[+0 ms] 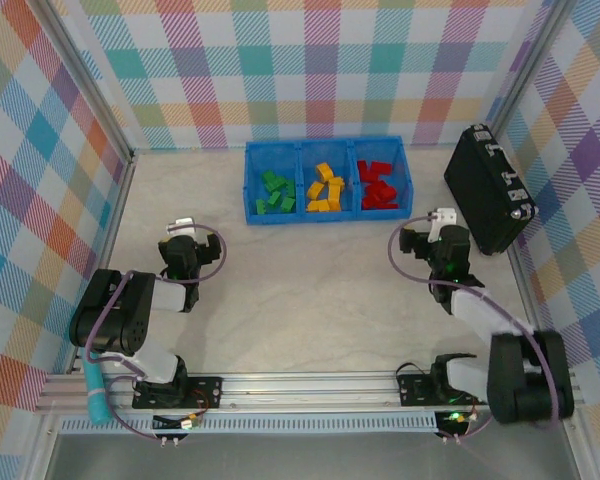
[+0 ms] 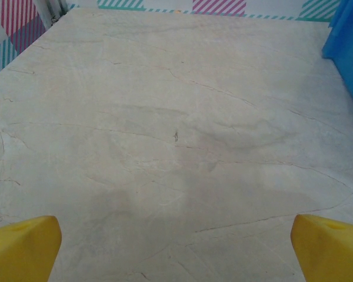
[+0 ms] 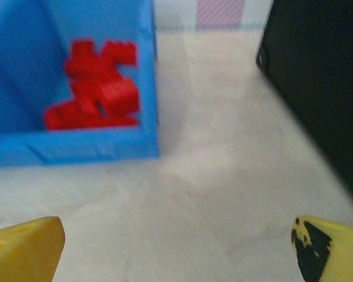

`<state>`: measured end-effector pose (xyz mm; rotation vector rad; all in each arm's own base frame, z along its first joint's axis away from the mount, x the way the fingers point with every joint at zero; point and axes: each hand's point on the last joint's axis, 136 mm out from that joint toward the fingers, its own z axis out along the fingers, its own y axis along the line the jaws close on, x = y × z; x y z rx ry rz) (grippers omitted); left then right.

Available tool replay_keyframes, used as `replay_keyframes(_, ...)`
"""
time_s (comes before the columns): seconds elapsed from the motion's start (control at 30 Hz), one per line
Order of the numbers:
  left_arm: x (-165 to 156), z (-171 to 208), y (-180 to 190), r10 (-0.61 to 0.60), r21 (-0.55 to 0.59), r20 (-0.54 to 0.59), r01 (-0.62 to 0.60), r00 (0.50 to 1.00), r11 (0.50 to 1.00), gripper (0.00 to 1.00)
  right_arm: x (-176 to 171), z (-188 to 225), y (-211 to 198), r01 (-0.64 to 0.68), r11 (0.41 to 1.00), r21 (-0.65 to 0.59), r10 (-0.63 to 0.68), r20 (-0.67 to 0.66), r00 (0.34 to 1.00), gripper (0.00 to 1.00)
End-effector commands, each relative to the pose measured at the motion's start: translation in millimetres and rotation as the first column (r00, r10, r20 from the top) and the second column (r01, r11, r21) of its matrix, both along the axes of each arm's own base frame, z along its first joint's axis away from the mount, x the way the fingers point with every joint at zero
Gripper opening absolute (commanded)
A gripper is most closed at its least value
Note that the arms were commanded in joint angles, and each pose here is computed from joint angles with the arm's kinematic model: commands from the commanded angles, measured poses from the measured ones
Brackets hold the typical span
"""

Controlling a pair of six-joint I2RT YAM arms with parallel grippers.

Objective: Sort the legos into containers by color
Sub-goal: Reset both arms

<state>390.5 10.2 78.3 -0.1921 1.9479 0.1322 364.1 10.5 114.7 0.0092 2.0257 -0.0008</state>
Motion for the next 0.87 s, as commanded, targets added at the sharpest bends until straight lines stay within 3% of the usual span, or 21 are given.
replay_keyframes(0.0, 5.9, 5.9, -4.7, -0.019, -0.026, 0.021, 0.019, 1.0, 0.999, 1.0, 14.4, 6.5, 16.8, -0.108, 0.994, 0.011, 0.106, 0.127, 0.986, 0.99)
replay_keyframes(0.13, 5.7, 5.9, -4.9, -0.02, -0.024, 0.021, 0.02, 1.0, 1.0, 1.0, 25.7, -10.7, 30.0, -0.188, 0.981, 0.039, 0.183, 0.092, 0.979, 0.99)
replay_keyframes(0.2, 5.8, 5.8, -5.2, -0.021, -0.024, 0.02, 0.021, 1.0, 0.999, 1.0, 31.6, -21.7, 22.2, -0.141, 0.989, 0.038, 0.135, 0.122, 0.983, 0.99)
replay_keyframes(0.23, 6.1, 6.3, -4.9, -0.02, -0.024, 0.021, 0.021, 1.0, 1.0, 1.0, 30.6, -24.4, 17.5, -0.112, 0.993, 0.048, 0.108, 0.075, 0.991, 0.99)
replay_keyframes(0.83, 7.9, 4.5, -13.5, -0.067, -0.017, 0.008, 0.067, 0.998, 0.998, 1.0, 33.8, -24.1, 13.4, -0.112, 0.991, 0.077, 0.107, 0.07, 0.992, 0.99)
